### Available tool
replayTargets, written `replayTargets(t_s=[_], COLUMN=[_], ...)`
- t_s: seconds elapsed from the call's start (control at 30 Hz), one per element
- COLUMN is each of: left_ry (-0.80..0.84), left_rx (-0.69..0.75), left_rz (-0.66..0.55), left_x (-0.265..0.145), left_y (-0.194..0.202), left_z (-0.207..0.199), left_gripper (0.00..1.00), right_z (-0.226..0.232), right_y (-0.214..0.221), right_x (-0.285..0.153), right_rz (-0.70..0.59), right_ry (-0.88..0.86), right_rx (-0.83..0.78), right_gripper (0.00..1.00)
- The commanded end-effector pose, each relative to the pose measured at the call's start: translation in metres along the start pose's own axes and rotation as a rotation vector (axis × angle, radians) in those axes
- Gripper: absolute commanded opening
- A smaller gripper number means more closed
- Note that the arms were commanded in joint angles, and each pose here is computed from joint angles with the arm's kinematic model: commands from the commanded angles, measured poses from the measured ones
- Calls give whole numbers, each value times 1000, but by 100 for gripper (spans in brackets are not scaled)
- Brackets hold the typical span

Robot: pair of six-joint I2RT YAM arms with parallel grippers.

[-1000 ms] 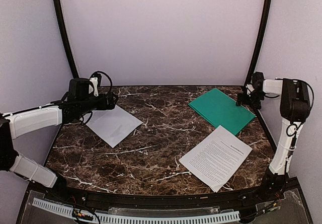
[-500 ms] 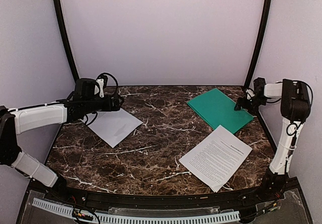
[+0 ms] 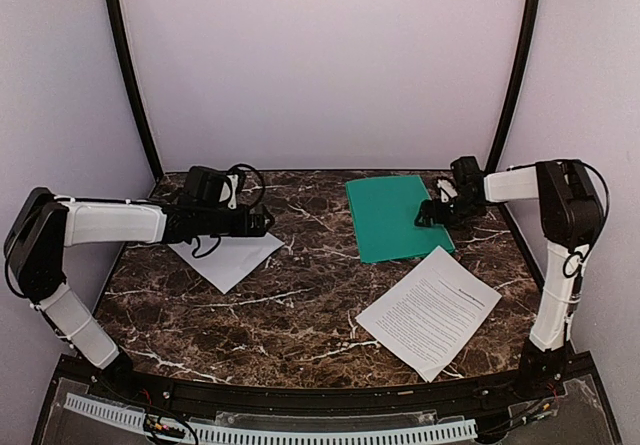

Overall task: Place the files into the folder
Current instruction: Move the folder to the center of the board.

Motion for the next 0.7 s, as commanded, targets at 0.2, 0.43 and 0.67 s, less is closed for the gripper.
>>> replayTargets(t_s=[0.2, 0.43, 0.67], left_ry=[126, 263, 318], left_rx=[-59, -68, -80], left_rz=[99, 120, 106], left_x=[49, 86, 99], left_y=[-7, -19, -28], left_z=[-13, -27, -36], left_gripper=[100, 100, 97], right_z=[26, 34, 43], right_y=[22, 7, 17], right_x=[39, 41, 42], right_rz=[104, 112, 161], right_ry=[55, 61, 47], right_rx=[-48, -130, -284], right_gripper=[88, 85, 66])
Point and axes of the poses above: each gripper's point midway between its finger pads, its own x axis out along the fingers, its own z axis along the line the jaws close on, y = z × x, the point moved 8 cm from there along -x, back along the fingers, and after that the axes turned 14 degrees about x, right-handed, at the moved point
